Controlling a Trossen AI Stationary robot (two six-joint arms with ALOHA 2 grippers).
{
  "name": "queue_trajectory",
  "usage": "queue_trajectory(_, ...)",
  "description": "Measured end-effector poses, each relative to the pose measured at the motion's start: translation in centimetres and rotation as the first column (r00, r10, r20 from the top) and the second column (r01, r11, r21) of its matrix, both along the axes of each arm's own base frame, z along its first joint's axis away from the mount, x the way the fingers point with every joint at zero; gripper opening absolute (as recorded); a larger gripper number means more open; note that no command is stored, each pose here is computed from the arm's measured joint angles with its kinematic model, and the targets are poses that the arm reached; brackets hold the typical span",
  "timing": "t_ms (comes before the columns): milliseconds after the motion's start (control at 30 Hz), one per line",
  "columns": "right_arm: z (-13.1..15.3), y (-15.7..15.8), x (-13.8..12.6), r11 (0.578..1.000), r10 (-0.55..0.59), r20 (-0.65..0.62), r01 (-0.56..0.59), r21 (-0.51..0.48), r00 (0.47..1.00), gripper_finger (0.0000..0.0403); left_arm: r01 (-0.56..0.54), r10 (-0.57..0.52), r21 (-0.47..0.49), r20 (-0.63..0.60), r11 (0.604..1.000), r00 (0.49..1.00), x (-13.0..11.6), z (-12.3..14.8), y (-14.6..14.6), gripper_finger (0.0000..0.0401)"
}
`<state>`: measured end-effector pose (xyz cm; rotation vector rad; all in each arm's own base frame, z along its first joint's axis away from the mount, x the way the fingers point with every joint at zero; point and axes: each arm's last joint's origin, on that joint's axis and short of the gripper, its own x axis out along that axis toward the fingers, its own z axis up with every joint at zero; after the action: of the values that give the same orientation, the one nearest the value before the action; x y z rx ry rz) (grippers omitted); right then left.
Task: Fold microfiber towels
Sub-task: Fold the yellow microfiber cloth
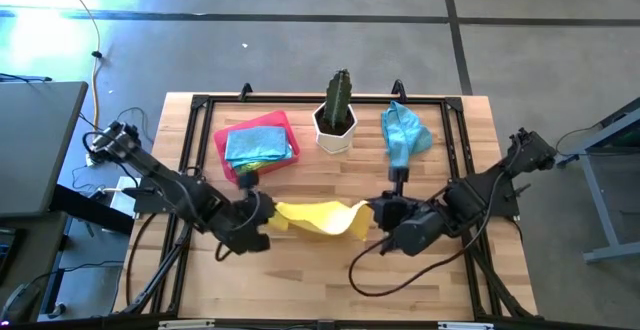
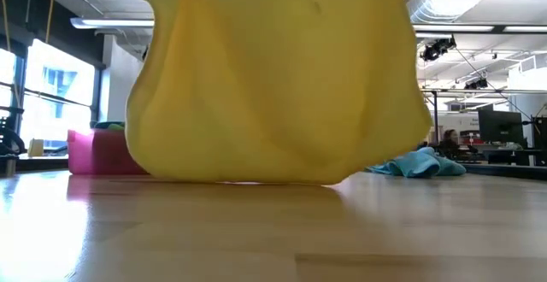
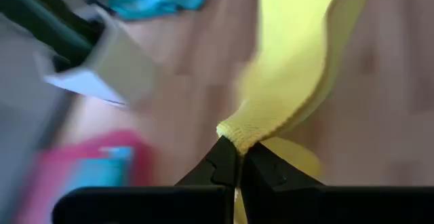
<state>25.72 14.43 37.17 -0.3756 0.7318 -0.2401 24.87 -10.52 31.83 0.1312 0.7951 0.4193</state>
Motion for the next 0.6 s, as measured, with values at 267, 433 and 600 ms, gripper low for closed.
queue_trajectory(267,0.2,-3.3,1.5,0.968,-0.067,-0.033,0.057,-0.243,0.997,0.0,0.132,-0.056,0.453,-0.177,0.882,0.983,-0.4,1.1,2.5,0.0)
queue_trajectory(433,0.5,-5.9,2.2,0.904,-0.179,-0.03,0.153,-0.399,0.983,0.0,0.091,0.102,0.709,-0.224,0.699,0.969,-0.3,1.8,4.0,0.0002)
queue_trajectory(600,-0.1,-6.6,2.4,0.968,-0.164,-0.079,0.145,-0.206,0.983,0.0,0.083,0.024,0.563,-0.179,0.822,0.984,-0.2,1.4,3.4,0.0003)
